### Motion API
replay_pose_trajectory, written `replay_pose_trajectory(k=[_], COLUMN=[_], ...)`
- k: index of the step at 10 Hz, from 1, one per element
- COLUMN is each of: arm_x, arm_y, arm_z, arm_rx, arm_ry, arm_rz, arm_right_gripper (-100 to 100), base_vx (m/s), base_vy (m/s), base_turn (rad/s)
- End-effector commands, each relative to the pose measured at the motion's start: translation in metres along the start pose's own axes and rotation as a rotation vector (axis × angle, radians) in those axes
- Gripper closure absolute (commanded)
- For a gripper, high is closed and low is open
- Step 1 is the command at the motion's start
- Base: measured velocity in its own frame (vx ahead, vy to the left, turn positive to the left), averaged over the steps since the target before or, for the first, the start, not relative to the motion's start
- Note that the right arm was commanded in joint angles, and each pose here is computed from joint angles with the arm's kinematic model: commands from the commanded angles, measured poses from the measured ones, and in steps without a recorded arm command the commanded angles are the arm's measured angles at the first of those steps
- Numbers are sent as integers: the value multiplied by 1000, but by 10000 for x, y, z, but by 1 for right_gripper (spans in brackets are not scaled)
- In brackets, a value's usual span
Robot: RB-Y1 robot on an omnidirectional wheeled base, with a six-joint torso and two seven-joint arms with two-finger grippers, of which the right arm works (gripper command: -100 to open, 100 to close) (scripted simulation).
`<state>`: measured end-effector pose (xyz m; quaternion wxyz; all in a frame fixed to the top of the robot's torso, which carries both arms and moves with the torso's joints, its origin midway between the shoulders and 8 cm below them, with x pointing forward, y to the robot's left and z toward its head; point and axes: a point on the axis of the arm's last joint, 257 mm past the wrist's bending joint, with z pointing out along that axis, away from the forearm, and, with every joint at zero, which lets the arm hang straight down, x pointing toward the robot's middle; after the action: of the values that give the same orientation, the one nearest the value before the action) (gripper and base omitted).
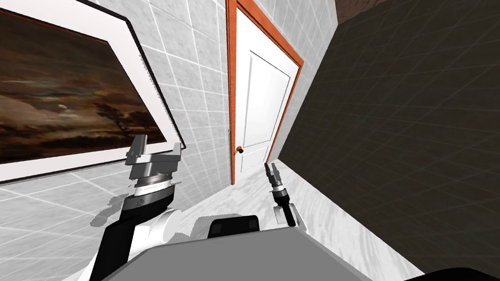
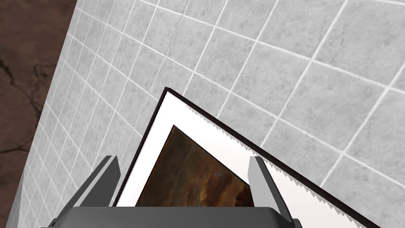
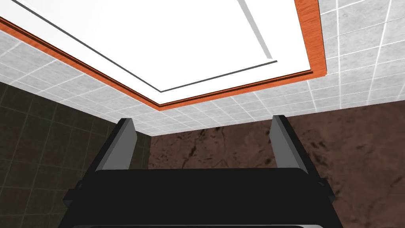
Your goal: Pull the door open
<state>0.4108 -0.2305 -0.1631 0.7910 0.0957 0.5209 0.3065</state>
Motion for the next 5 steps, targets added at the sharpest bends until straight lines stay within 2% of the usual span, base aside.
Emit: replay_pose_trajectory(k=[1,3,4,5], arm_x=[177,401,401,508], arm_y=[-48,-110,-110,-136], arm_z=[-32,-89,-89,-120], arm_rx=[3,6,6,6], arm_ry=[37,84,84,107], arm_rz=[-45,-95,-95,-119], arm_right_gripper=[-100,-100,-100,-100], base_vx=[84,101,75,59], base_vy=[2,4,0,-10], base_turn=[8,13,1,8])
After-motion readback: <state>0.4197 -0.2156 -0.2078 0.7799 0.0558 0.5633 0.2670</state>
